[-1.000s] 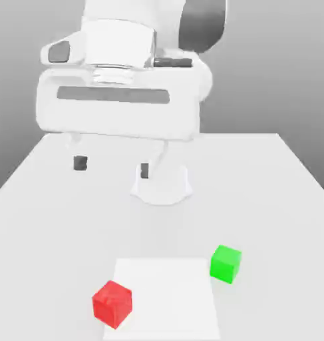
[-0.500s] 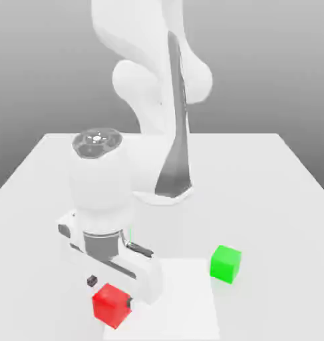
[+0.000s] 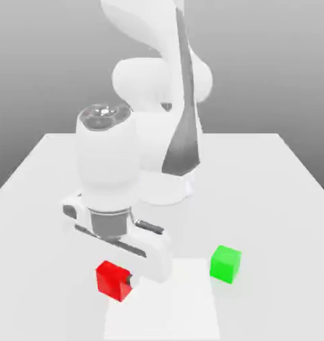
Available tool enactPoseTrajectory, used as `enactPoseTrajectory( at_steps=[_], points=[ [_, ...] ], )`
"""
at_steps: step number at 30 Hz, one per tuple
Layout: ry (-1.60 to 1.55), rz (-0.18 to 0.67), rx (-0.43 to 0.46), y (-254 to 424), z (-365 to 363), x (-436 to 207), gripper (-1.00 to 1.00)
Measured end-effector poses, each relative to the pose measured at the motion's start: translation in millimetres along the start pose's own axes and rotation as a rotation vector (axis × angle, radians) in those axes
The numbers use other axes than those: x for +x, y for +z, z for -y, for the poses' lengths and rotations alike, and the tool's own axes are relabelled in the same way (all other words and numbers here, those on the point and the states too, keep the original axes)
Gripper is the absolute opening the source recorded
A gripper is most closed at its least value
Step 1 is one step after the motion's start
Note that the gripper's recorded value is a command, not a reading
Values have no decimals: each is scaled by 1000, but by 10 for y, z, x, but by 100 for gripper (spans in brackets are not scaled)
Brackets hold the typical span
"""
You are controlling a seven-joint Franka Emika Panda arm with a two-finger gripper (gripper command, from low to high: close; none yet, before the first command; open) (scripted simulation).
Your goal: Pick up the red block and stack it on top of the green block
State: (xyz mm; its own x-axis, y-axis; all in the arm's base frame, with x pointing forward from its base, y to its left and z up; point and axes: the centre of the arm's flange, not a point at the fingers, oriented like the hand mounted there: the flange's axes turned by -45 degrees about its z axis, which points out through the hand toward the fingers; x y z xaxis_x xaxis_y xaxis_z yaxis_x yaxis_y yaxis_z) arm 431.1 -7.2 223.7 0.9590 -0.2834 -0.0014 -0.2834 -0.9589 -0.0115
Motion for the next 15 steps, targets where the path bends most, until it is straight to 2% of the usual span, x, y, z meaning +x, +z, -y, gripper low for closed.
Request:
enactPoseTrajectory(
  at_steps=[3, 9, 15],
  points=[
    [-268, 2, 2, -96, 580, -458, -100],
    [-680, 3, -8, -190, 1036, -1271, -100],
    [-738, 2, -14, 275, 1085, -1372, -100]
  ],
)
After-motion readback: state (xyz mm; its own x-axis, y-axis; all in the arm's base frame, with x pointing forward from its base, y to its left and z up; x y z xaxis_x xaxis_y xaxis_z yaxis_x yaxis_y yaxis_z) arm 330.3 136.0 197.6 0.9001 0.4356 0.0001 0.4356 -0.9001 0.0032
